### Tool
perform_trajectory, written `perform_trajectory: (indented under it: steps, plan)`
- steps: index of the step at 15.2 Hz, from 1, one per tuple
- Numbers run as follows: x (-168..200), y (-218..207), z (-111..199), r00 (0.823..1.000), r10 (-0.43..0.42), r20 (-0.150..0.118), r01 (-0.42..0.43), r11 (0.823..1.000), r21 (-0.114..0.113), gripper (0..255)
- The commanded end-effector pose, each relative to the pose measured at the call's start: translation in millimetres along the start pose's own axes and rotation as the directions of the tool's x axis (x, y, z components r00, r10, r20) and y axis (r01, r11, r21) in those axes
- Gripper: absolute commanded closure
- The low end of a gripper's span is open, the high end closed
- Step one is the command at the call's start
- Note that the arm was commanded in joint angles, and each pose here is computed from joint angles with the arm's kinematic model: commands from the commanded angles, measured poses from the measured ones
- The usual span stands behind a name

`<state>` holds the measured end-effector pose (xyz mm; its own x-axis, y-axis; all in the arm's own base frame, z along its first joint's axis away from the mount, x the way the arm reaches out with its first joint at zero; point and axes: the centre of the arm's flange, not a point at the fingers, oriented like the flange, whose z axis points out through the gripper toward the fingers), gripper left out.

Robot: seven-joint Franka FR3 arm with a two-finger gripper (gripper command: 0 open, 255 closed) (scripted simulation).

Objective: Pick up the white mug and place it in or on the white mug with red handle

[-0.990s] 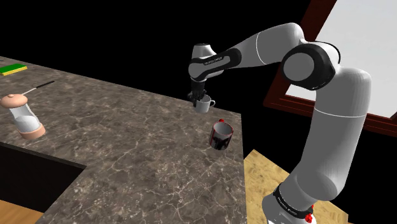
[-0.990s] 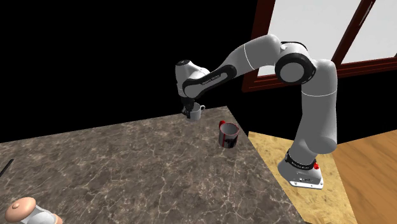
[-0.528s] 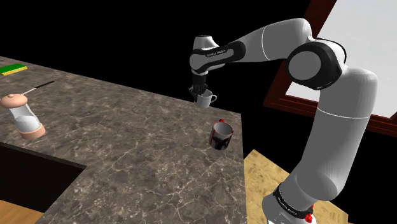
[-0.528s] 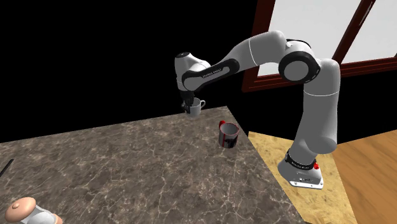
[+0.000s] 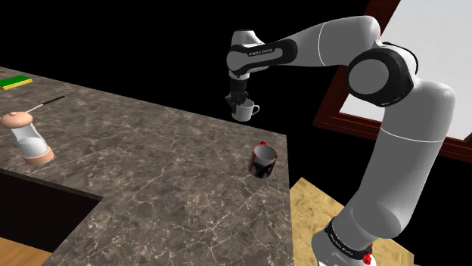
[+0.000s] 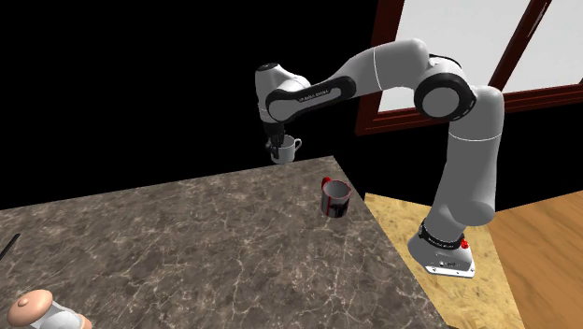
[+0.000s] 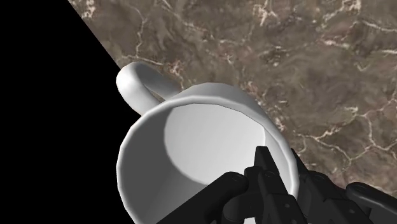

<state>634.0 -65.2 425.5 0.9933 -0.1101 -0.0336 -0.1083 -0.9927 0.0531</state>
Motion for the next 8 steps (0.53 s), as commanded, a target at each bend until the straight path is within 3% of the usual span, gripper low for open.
perform_trajectory:
  steps: [1, 8]
  plan:
    - [-0.4, 0.4, -10.8, 1.000, 0.000, 0.000, 0.000, 1.000, 0.000, 255]
    - [-1.6, 2.3, -47.7, 1.000, 0.000, 0.000, 0.000, 1.000, 0.000, 255]
